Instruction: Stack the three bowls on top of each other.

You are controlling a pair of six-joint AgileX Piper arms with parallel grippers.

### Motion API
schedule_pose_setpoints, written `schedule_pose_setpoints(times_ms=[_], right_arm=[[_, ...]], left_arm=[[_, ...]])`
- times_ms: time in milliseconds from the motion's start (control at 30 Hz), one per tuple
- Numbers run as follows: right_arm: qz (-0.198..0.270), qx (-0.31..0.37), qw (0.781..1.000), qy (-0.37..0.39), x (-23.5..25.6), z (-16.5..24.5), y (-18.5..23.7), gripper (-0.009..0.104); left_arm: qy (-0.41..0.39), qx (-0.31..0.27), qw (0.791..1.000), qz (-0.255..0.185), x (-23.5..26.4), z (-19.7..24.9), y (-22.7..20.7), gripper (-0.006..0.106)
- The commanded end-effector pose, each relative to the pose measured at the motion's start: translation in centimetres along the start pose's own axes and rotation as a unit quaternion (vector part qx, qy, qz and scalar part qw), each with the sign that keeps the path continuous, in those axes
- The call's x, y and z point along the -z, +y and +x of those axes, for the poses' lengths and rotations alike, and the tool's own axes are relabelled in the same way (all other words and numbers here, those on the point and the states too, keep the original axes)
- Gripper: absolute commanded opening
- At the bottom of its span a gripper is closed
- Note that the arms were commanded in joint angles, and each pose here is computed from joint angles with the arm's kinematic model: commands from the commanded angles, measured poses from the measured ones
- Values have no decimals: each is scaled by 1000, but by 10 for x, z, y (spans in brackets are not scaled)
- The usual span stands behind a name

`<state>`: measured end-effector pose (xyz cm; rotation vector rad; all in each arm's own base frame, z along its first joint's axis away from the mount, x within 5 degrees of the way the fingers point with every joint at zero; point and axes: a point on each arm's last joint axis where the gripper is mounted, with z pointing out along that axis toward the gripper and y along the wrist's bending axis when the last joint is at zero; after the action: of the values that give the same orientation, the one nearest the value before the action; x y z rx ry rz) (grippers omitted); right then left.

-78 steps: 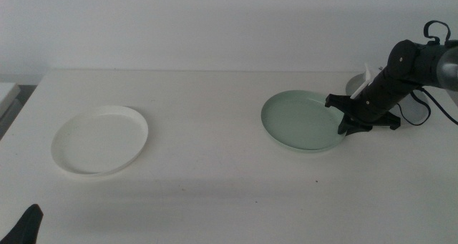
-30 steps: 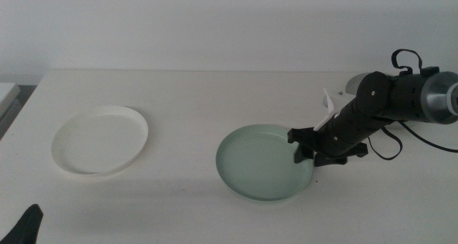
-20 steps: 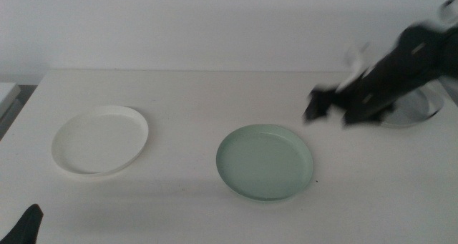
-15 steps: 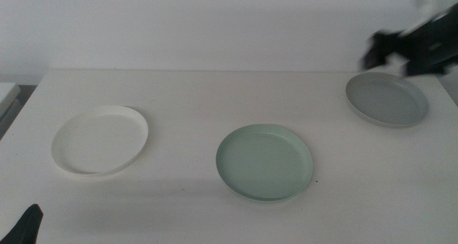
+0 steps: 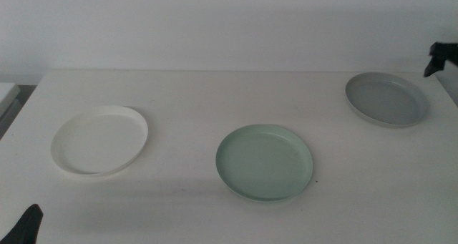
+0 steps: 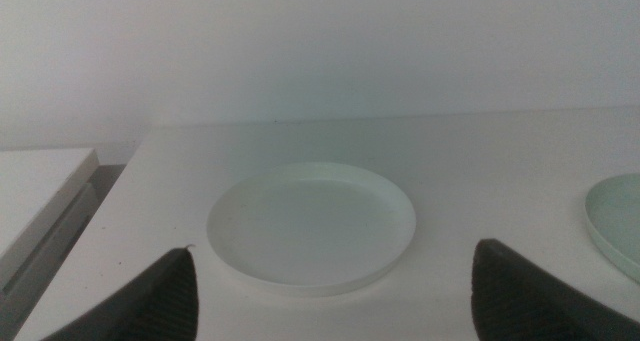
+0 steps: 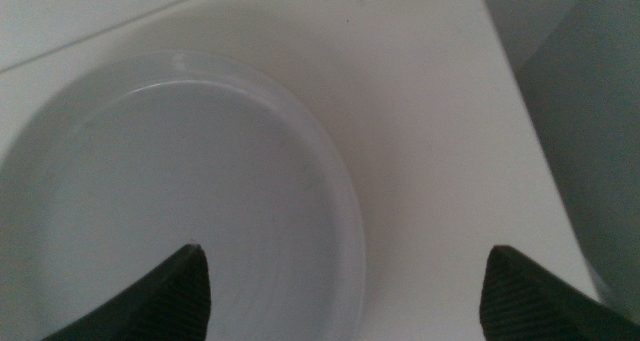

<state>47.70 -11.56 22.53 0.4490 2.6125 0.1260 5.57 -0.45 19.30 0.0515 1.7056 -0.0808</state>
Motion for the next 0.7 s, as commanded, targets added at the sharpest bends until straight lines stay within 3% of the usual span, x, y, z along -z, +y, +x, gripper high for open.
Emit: schedule_pose_setpoints(times_ms=[0,467,667], right_arm=[[5,0,1000,8,-25,-4,-6,89],[-7,-12,998,56,-86,5,-12,52],[-7,-12,998,55,-89,5,-13,15]], left_arm=[[-8,0,1000,0,0,-1,0,94],[-8,0,1000,0,0,-1,0,94],[-8,0,1000,0,0,-1,0,94]])
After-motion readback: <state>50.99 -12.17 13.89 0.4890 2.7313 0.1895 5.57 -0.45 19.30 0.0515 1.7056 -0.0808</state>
